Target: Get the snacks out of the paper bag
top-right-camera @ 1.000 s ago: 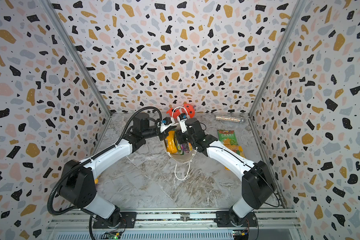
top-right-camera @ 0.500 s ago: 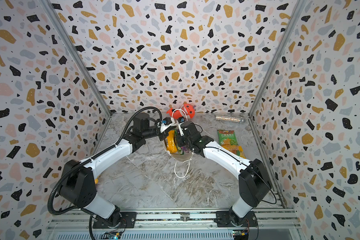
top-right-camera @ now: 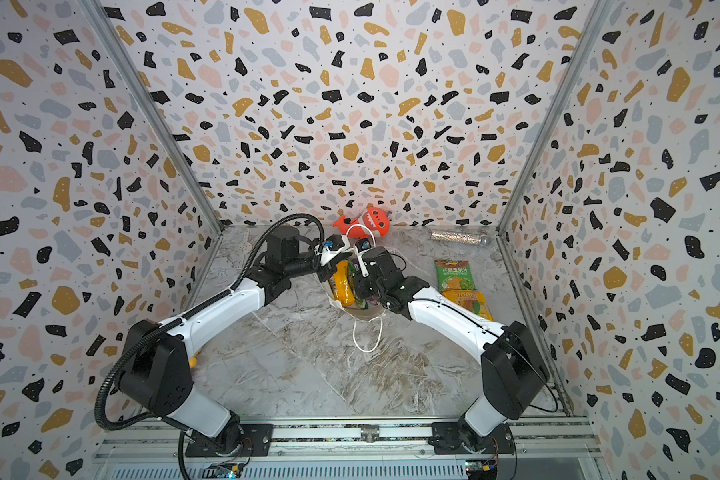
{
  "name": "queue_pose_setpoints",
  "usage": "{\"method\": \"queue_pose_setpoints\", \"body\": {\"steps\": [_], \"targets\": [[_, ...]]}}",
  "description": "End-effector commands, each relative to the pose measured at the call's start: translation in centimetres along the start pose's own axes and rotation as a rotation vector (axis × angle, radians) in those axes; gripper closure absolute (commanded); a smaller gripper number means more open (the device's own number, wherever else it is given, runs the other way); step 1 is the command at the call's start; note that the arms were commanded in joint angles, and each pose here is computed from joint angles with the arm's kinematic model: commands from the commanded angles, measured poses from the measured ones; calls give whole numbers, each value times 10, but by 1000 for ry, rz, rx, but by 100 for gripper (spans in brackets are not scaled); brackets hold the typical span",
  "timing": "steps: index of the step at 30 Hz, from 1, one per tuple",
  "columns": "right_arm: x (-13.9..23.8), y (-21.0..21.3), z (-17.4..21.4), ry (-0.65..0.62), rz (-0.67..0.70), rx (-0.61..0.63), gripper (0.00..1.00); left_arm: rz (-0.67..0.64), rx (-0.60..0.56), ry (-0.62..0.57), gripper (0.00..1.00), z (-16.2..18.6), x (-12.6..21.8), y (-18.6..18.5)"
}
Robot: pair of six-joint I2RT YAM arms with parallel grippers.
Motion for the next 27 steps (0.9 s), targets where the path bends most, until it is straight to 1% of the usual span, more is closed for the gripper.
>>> {"method": "queue_pose_setpoints", "body": {"steps": [1,10,13,16,19,22,27], "targets": [[23,6,-11,-56,-23,3,69,-35,-37,-82,100,-27,6,9],[31,17,11,-82,-72,44,69,-48,-24,-75,100,-25,5,12],[24,12,15,-67,-43,43,69,-48,-23,-75,100,-26,5,12],[14,2,16,-49,27,25,69,-46,-25,-83,100,-28,6,11],[5,-4,14,-37,68,8,70,-45,-27,-86,100,-28,7,11],[1,-9,10,-45,94,-3,71,-44,-28,-87,100,-29,7,10],[-10,-15,11,-22,116,-18,70,-45,-31,-90,100,-29,7,11]]}}
Point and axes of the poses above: each gripper's point midway between its finger pads, its own x axis back along the fingers, its own y axis along the line the jaws close on, z = x × y, the point moved 1 cm from there along x, back along the fingers, and after that the axes turned 9 degrees about -x, right-handed, at the moved point
